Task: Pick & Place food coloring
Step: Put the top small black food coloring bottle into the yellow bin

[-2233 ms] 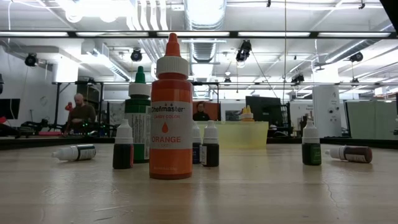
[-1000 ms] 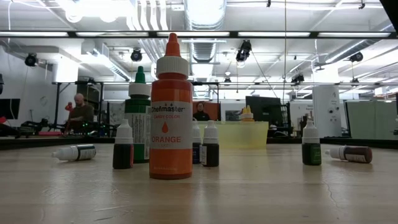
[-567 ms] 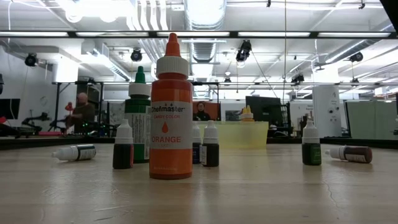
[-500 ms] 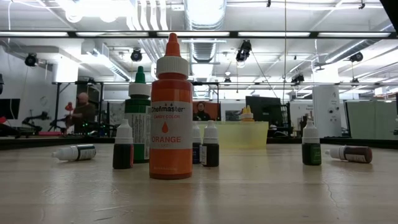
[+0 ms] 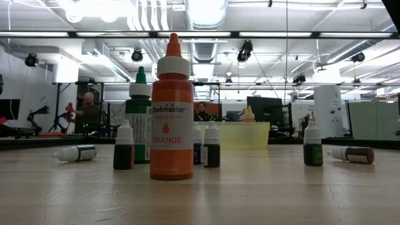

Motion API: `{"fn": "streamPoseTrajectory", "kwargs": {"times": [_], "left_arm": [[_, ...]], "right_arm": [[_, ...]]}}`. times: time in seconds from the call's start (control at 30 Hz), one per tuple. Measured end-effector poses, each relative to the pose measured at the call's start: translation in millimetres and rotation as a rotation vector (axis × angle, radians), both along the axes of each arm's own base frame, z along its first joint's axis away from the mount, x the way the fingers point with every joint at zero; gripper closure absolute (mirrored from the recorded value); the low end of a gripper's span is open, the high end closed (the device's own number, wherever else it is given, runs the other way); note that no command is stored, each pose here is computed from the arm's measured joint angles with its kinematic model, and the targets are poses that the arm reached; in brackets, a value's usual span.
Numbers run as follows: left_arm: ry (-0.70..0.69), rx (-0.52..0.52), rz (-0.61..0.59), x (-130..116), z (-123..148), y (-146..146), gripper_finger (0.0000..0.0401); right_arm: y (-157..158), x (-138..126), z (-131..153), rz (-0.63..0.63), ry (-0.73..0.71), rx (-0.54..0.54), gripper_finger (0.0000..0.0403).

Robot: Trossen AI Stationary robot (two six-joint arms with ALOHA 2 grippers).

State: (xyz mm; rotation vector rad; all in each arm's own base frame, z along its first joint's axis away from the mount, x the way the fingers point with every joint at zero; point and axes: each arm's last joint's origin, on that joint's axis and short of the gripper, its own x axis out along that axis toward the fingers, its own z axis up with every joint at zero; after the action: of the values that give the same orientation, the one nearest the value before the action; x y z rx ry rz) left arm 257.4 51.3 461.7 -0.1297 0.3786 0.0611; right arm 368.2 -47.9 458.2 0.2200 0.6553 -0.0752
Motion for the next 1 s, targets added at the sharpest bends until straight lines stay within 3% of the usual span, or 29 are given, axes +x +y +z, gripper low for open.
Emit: {"fn": "streamPoseTrajectory", "kwargs": {"times": [0.33, 0.73, 1.0], "left_arm": [[-0.003, -0.008, 0.004, 0.1, 0.3, 0.0, 0.0365], [-0.025, -0.006, 0.008, 1.6, 1.8, 0.4, 0.0304], [-0.026, -0.004, 0.012, 1.6, 2.0, 0.5, 0.0299]], "right_arm": [[-0.1, 0.0, 0.0, 0.003, 0.000, -0.005, 0.0364], [0.0, 0.4, 0.3, 0.004, -0.005, -0.004, 0.0364], [0.2, 0.4, 0.2, 0.006, -0.004, -0.002, 0.0364]]}}
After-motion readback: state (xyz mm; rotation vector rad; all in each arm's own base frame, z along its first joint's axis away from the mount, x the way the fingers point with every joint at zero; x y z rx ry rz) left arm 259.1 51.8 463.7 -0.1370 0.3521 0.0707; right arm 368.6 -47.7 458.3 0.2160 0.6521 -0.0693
